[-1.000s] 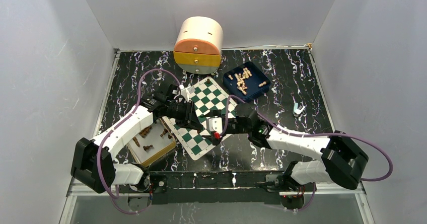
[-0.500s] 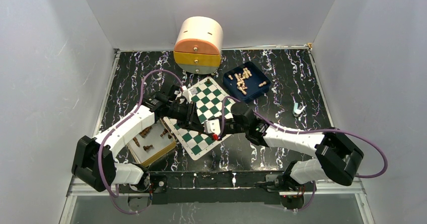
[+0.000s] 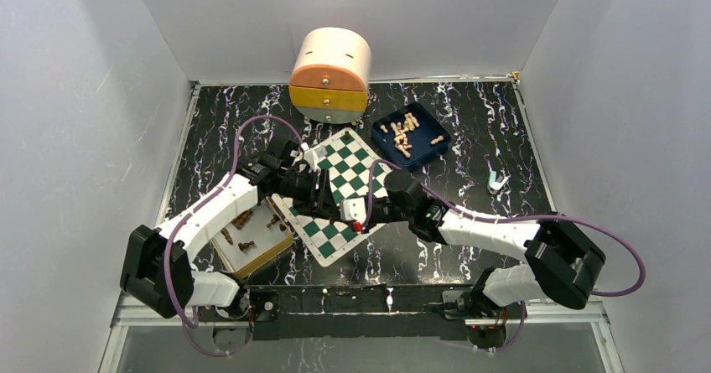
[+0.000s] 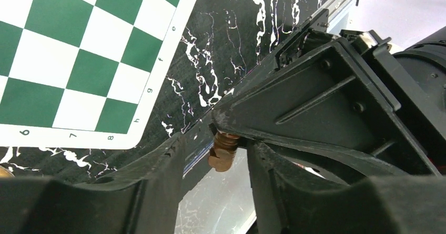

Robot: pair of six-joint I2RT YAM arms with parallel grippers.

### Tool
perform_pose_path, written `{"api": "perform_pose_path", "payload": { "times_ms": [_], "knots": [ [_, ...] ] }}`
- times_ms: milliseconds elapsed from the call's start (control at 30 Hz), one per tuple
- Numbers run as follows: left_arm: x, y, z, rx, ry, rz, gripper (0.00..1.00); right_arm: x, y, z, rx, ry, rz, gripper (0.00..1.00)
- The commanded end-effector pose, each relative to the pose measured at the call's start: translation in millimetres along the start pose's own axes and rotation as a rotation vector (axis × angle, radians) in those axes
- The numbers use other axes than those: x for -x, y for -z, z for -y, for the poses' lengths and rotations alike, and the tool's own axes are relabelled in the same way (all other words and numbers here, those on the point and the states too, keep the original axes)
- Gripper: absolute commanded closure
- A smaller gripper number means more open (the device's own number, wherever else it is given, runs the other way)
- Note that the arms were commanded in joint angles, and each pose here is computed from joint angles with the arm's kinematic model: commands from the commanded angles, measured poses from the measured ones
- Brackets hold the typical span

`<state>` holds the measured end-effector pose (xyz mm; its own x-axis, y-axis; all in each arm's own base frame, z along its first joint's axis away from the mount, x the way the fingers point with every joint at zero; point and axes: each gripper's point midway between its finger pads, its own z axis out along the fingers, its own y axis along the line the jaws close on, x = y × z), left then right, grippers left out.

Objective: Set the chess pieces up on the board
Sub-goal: Place the chess piece on the chessboard.

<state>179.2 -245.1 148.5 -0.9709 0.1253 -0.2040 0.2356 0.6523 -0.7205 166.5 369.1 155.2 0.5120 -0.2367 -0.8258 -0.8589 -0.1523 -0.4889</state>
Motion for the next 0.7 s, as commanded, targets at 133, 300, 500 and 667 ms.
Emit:
{"api": "perform_pose_path", "payload": {
  "times_ms": [133, 300, 500, 667],
  "knots": [
    [28.7, 25.5, 36.4, -0.020, -0.092, 0.120, 0.44, 17.8, 0.2, 33.2, -0.160, -0.115, 0.032, 0.90],
    [52.7, 46.2, 36.0, 0.089, -0.112, 0.257, 0.44, 19.4, 6.7, 51.0, -0.303, -0.313, 0.049, 0.90],
    [76.8, 74.2, 50.2, 0.122, -0.214, 0.419, 0.50, 26.6, 13.7, 59.9, -0.394, -0.592, 0.108, 0.90],
    [70.3, 82.2, 49.5, 0.141, -0.443, 0.386, 0.58, 36.6, 22.0, 61.7, -0.354, -0.806, 0.170, 0.89]
  ]
}}
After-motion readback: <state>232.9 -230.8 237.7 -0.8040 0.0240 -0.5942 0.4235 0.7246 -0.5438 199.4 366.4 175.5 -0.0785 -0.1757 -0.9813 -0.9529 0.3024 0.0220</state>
